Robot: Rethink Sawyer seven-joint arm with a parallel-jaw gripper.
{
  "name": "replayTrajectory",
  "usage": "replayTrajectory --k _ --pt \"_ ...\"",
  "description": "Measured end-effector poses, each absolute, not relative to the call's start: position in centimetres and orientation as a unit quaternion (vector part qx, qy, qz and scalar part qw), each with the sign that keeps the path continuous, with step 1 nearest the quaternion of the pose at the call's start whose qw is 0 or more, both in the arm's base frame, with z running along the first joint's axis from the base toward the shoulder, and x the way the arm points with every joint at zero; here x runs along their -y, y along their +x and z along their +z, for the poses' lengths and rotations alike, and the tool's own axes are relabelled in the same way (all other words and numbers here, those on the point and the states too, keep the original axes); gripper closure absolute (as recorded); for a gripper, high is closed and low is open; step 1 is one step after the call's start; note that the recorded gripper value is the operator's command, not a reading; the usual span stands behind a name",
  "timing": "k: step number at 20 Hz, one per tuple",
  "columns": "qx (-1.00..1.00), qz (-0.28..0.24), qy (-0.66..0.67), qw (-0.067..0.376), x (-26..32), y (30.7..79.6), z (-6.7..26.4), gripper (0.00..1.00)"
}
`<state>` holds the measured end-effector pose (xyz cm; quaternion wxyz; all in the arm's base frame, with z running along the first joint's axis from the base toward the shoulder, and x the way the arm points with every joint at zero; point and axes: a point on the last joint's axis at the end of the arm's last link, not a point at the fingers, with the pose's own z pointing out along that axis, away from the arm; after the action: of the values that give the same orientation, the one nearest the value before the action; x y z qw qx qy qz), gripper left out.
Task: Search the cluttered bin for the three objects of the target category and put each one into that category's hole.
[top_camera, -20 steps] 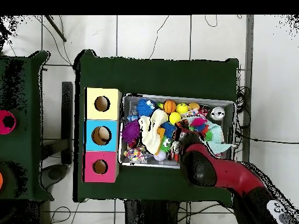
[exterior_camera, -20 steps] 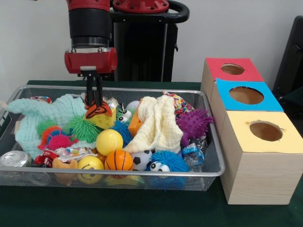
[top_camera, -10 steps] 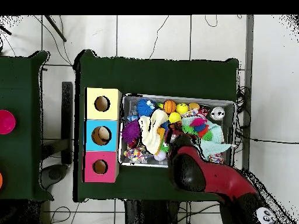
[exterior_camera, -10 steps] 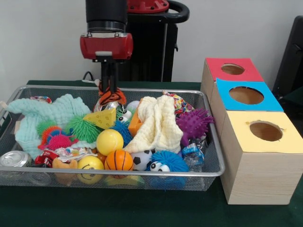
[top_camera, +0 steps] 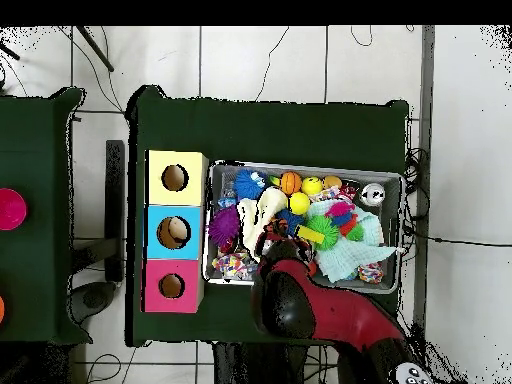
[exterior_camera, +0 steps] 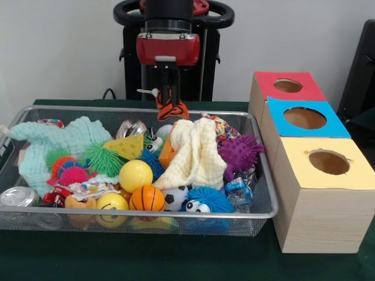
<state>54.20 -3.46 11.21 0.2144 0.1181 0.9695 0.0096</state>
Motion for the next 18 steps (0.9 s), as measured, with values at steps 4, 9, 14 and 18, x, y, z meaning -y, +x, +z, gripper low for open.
replayTrajectory --k 4,9,14,18 --pt "-0.972 0.004 0.122 0.199 1.1 53.0 11.2 1.00" --pt "-0.973 -0.003 0.130 0.189 -1.3 52.0 11.6 1.00" --pt "-0.974 -0.009 0.140 0.178 -3.6 50.8 11.9 1.00" --pt "-0.973 -0.015 0.151 0.176 -5.7 50.4 12.2 1.00"
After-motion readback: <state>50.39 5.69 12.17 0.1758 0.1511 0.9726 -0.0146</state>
